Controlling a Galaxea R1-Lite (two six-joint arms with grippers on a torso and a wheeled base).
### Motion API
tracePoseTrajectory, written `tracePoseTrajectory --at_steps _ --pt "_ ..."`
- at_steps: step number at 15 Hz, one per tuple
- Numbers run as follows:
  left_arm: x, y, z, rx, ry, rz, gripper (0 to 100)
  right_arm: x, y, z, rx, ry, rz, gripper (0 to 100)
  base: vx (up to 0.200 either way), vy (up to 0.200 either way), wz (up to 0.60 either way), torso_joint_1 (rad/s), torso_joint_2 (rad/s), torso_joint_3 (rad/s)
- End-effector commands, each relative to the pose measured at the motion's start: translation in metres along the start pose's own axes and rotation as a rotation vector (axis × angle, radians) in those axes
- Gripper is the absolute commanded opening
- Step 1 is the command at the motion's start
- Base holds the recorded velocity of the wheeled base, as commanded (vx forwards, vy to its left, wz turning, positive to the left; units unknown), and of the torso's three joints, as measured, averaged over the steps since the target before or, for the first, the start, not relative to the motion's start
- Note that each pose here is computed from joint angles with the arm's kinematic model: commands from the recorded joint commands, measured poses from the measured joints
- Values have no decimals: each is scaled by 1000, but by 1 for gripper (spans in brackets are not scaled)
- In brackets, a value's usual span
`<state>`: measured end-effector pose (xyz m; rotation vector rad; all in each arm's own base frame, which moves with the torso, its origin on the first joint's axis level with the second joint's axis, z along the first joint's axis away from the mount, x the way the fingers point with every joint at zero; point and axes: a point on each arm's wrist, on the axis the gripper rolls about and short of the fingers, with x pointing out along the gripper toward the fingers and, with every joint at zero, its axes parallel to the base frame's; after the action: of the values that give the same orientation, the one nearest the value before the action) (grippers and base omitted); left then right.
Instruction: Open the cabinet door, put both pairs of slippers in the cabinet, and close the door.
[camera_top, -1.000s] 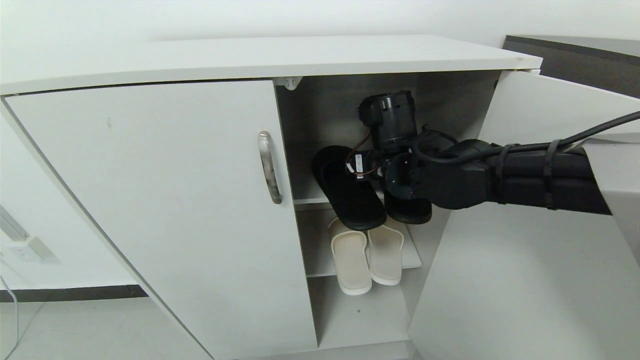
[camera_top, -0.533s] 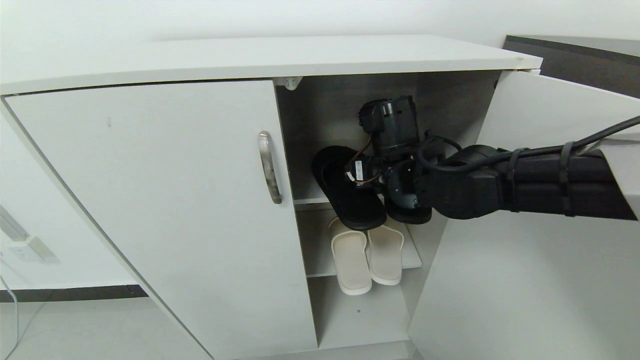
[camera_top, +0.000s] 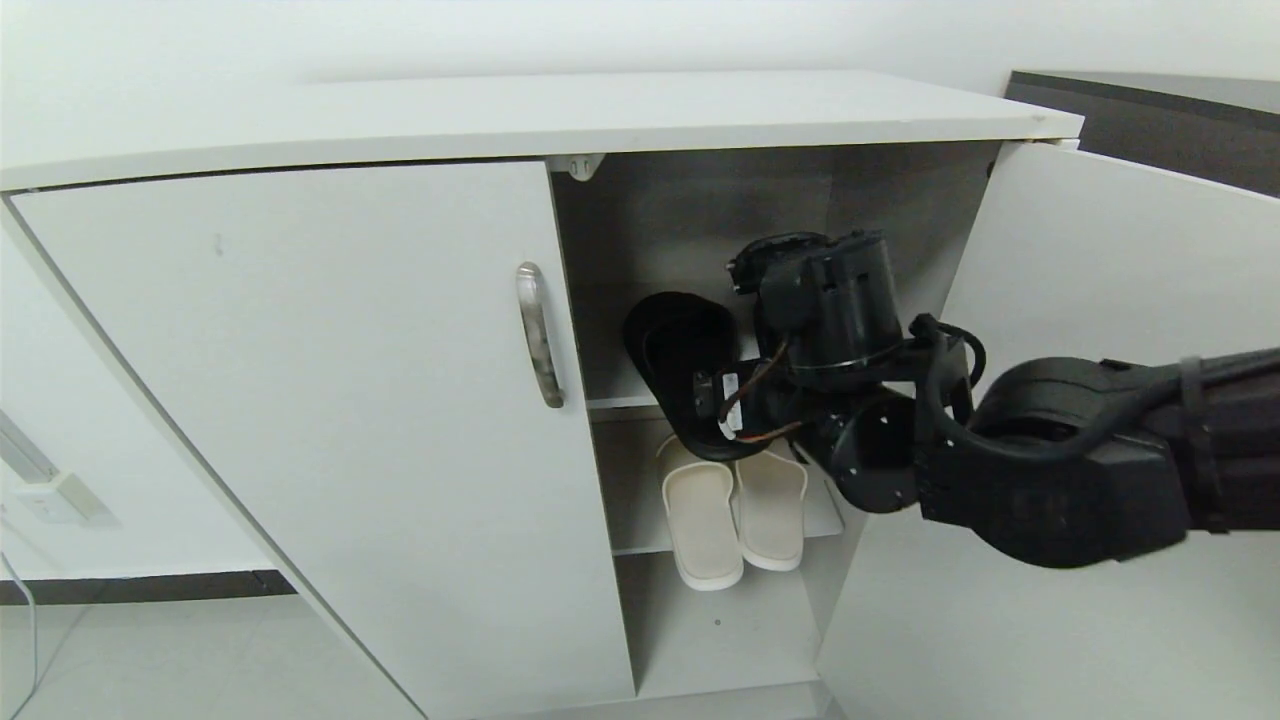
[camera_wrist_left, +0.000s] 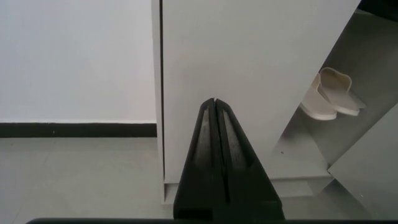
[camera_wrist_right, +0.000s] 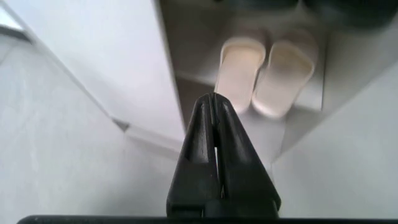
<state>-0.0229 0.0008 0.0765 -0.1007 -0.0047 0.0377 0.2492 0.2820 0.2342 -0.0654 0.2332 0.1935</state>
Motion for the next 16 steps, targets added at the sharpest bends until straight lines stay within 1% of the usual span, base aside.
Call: tracePoseTrajectory --at_steps 1,2,3,6,8,16 --pt "0 0 0 -1 0 0 0 -40 -7 -2 18 -40 70 100 0 0 0 0 0 0" --pt "0 0 0 1 0 0 0 -46 -8 -11 9 -34 88 100 0 0 0 0 0 0" --pt "0 0 0 1 0 0 0 -50 -7 -17 12 -37 109 0 0 0 0 0 0 0" --pt "0 0 0 1 0 0 0 -54 -9 -30 37 -65 195 0 0 0 0 0 0 0" --pt "0 0 0 2 0 -1 0 -55 -10 -40 34 -68 247 0 0 0 0 0 0 0" --pt "0 0 0 2 0 -1 0 -52 -8 -45 31 -58 245 0 0 0 0 0 0 0"
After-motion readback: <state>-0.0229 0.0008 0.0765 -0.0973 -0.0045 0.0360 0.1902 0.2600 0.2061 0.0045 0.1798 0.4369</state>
